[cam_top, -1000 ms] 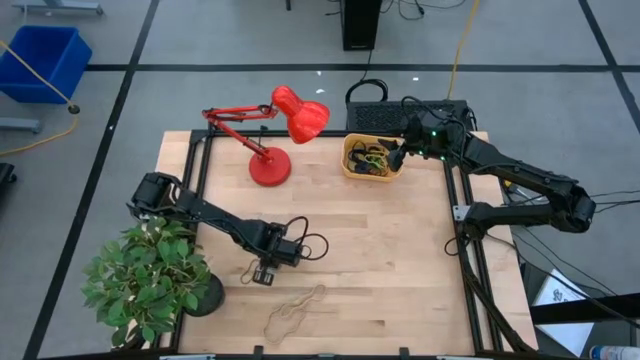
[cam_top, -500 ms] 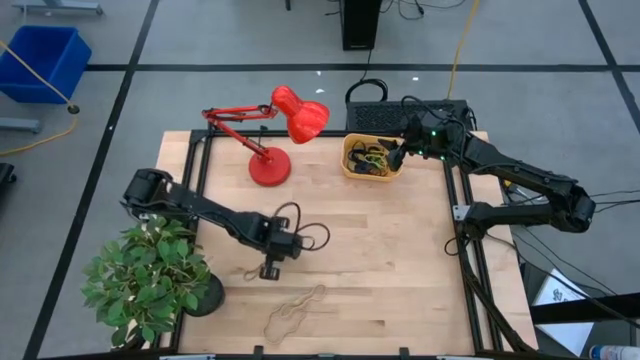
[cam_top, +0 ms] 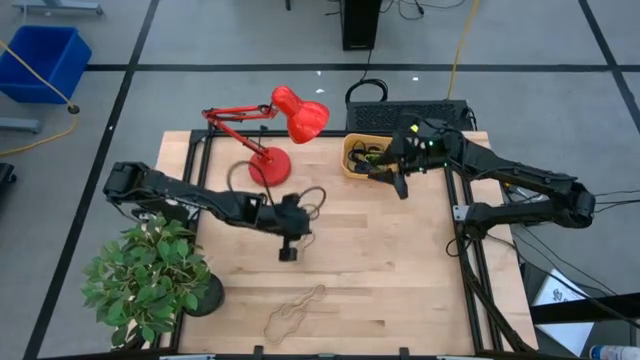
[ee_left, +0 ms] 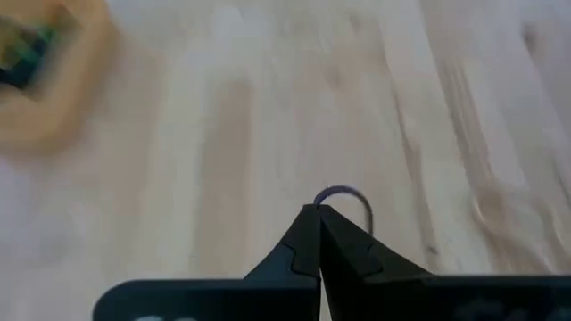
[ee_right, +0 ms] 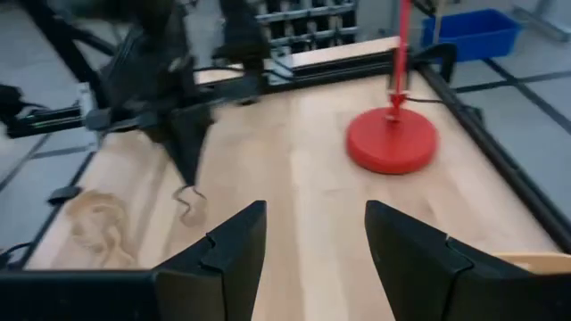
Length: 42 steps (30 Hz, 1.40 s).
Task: Pick and place rubber bands into bin
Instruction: Put the purple rubber band into the yellow container
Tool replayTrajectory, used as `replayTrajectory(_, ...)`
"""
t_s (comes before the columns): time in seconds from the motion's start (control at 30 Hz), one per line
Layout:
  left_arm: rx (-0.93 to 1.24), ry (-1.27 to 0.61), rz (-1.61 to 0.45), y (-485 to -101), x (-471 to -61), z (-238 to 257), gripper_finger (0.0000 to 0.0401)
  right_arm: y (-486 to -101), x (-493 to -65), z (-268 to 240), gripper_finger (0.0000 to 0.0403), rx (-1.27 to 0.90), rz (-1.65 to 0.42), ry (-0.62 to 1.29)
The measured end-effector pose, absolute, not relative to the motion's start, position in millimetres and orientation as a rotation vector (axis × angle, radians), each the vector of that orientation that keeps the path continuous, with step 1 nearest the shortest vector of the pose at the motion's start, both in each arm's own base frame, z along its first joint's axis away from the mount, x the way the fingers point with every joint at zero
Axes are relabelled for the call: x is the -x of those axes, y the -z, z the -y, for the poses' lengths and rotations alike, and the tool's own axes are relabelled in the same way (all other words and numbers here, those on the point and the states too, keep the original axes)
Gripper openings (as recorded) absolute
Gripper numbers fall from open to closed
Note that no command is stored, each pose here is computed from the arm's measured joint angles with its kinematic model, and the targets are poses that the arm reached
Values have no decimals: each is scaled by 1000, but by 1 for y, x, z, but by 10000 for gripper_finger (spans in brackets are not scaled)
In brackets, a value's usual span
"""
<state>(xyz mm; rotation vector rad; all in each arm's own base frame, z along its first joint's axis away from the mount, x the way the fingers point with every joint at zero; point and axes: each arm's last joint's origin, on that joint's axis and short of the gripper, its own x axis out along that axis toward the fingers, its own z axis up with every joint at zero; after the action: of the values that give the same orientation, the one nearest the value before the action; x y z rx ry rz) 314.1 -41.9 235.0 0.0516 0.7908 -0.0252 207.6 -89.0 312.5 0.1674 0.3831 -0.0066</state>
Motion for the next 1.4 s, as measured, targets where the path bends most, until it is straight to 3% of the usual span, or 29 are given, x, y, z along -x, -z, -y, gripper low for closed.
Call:
replayTrajectory(0.23,-111,-39,-520,-261,-328,22,1,-308,-221,65,185,-115,-305,-110)
replayTrajectory(0.63,-194,-159,-353,-277,-336,-1,1,-254,-230,36,185,-138,-127,-196)
replayTrajectory(0.9,-204,-144,-321,-280,-337,-1,2,-228,-249,32,185,-136,-144,-69)
replayTrajectory(1.4,-216,-192,-328,-280,-336,-4,3,-212,-274,25,152,-194,-35,-118)
